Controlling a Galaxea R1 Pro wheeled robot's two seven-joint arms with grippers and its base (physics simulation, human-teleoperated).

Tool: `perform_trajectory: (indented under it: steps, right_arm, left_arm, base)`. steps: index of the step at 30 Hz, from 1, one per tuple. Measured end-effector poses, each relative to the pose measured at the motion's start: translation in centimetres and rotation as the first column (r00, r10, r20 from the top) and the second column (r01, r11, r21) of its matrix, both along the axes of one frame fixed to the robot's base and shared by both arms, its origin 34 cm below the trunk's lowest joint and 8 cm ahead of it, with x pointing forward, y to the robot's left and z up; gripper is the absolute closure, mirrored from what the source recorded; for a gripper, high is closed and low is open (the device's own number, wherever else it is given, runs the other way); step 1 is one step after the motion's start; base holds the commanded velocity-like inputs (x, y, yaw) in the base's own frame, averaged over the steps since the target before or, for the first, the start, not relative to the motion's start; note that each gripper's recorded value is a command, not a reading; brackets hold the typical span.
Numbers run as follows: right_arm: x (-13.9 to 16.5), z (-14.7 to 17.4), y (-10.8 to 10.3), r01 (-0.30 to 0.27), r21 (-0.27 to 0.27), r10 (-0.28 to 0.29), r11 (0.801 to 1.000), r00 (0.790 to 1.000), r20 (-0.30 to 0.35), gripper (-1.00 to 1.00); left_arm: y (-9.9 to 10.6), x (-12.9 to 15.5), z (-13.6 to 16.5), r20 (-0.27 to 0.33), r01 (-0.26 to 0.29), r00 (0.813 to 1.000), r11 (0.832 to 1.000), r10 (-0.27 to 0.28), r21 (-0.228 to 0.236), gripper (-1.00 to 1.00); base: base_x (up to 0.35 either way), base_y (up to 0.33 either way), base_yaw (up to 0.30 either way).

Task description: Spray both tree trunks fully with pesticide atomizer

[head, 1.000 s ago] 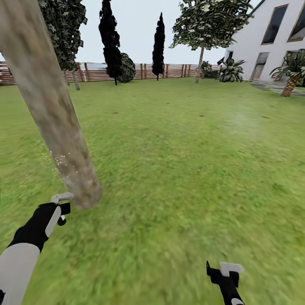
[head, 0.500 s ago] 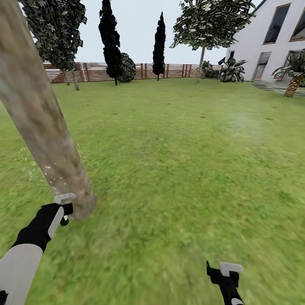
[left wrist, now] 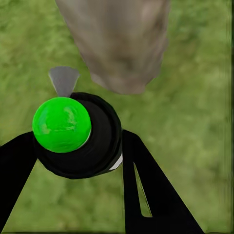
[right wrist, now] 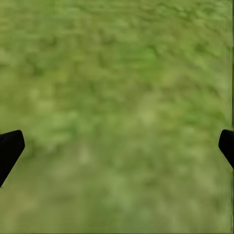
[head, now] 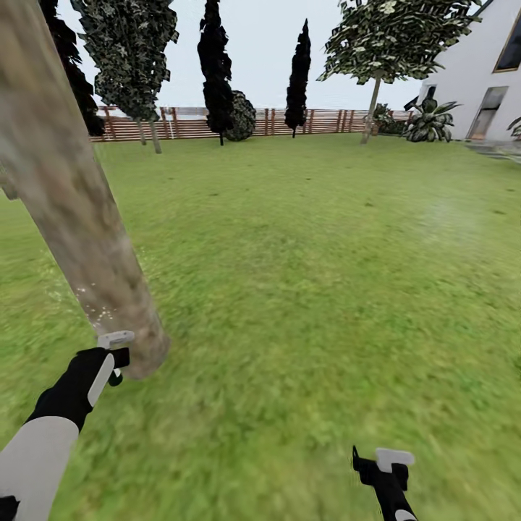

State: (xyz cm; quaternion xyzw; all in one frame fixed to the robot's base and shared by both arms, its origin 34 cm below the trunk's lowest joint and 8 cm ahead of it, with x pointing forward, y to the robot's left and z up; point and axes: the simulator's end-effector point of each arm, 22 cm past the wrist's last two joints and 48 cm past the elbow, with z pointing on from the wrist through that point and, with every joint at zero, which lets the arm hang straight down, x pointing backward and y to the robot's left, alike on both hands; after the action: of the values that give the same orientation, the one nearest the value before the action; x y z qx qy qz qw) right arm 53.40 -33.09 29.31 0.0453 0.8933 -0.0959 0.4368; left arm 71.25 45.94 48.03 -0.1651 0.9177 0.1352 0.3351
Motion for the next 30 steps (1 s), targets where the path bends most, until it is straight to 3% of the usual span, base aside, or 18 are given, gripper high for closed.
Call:
perform_trajectory:
  steps: [8, 18, 30]
  right_arm:
    - [0.03, 0.02, 0.02, 0.0, 0.0, 0.0, 1.0, 1.0, 0.0, -1.0]
    - [0.04, 0.04, 0.02, 0.0, 0.0, 0.0, 1.0, 1.0, 0.001, -1.0]
    - [0.02, 0.02, 0.02, 0.0, 0.0, 0.0, 1.0, 1.0, 0.0, -1.0]
  left_arm:
    - [-0.05, -0.02, -0.02, -0.002, 0.001, 1.0, 1.0, -0.001, 0.001, 1.0]
    - [-0.07, -0.09, -0.11, -0.004, 0.001, 1.0, 1.0, -0.001, 0.0, 1.0]
    - [-0.09, -0.09, -0.14, -0.004, 0.0, 1.0, 1.0, 0.0, -0.001, 1.0]
  base:
    - [0.032, -0.274, 0.096]
    - [0.197, -0.227, 0.266]
    - [0.173, -0.229, 0.085]
